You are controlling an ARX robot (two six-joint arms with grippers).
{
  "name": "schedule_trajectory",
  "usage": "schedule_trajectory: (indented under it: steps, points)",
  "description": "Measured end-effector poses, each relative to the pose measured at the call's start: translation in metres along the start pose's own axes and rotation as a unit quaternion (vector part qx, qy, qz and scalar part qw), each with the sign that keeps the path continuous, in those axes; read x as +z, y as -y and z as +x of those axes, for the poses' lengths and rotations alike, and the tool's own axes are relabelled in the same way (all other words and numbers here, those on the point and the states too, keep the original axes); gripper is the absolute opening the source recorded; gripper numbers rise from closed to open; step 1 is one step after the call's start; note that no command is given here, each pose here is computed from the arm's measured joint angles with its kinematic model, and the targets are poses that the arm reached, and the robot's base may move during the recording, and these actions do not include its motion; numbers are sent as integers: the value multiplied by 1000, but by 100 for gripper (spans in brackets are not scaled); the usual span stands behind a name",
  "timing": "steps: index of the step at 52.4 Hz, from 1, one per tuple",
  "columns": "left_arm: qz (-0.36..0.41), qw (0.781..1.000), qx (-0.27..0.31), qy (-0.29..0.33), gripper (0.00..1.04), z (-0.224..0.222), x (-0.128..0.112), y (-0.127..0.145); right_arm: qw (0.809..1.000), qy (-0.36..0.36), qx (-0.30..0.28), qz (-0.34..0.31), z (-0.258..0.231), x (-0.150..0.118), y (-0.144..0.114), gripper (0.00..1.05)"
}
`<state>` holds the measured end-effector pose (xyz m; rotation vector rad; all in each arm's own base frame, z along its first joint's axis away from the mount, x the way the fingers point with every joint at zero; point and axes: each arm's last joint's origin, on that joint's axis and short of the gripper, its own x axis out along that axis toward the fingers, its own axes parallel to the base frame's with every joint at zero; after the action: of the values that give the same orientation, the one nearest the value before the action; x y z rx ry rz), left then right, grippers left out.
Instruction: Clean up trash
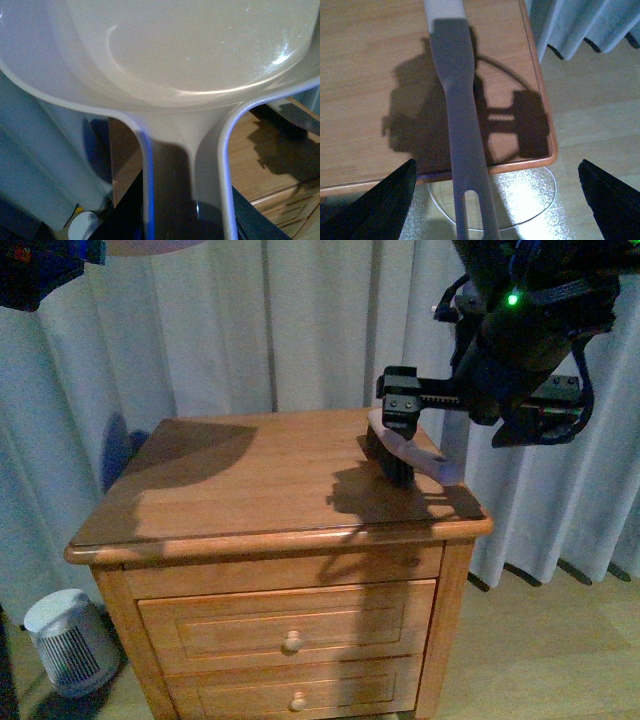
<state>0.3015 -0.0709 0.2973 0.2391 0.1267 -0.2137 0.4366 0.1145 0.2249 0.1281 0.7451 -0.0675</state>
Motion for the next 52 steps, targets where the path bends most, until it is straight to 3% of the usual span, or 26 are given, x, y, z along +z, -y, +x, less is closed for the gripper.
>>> schedule_trajectory:
  steps: [13,44,52]
  points:
    - [0,1000,0,0,25,0,0,0,1000,-16,-8,0,31,-17,-5,97]
    - [0,1000,0,0,25,0,0,0,1000,-14,-2,-1,56,-20,-16,97]
    - [0,1000,0,0,25,0,0,0,1000,-10,0,1,56,-20,-17,75]
